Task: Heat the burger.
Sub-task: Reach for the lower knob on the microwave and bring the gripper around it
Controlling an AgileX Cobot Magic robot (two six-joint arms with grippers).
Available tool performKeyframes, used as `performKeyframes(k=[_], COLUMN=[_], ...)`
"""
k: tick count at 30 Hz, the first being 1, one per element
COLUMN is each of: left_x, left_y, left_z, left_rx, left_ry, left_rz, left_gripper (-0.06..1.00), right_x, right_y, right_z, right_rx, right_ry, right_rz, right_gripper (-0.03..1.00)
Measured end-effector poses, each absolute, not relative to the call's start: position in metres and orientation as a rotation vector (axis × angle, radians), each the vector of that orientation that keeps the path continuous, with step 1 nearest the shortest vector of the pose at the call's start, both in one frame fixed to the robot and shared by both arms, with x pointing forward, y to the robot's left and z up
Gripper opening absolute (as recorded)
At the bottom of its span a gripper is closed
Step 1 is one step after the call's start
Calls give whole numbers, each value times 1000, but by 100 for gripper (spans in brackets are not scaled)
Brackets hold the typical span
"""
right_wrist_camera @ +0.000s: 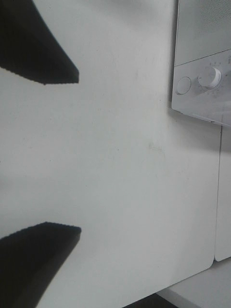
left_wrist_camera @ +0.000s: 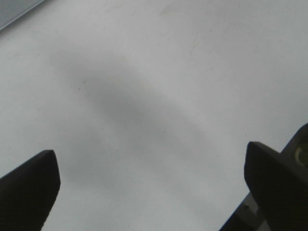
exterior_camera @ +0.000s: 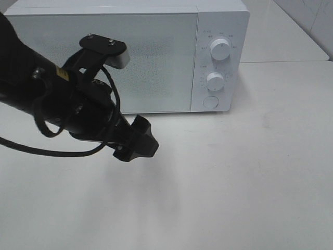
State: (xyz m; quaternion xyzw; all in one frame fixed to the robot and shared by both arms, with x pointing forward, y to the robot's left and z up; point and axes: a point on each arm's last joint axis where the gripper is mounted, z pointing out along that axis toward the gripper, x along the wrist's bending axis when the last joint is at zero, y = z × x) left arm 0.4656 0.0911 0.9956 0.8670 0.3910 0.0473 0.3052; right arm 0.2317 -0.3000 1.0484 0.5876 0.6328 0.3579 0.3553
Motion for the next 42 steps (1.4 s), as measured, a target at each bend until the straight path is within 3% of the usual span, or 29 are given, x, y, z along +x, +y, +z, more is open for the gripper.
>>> performKeyframes(k=[2, 7, 10, 12, 15, 23, 29, 42], left_x=[466, 480, 481, 485, 485, 468, 447, 351], left_y=[97, 155, 163, 206, 215, 289, 299, 301], left_z=[999, 1016, 1019, 1027, 1028, 1050, 1060, 1044], left_rx=[2297, 2246, 2239, 2211, 2203, 2024, 1967, 1890], left_ry=[1062, 1335, 1367, 1529, 1562, 1893, 1968, 1992], left_rz=[117, 108, 111, 131, 135, 174, 221, 385], left_gripper=[99, 99, 99, 99, 99, 99, 99, 99], right_x=[232, 232, 232, 232, 232, 232, 232, 232], right_y=[-300, -300, -300, -300, -300, -300, -300, -300], right_z=[1048, 1048, 1048, 1048, 1048, 1048, 1048, 1048], right_rx=[1518, 1518, 1518, 1518, 1518, 1518, 1518, 1518], right_ry=[1635, 1635, 1635, 1635, 1635, 1635, 1635, 1635], right_rz=[925, 925, 925, 925, 925, 925, 925, 925], right_gripper=[76, 76, 76, 76, 76, 76, 76, 76])
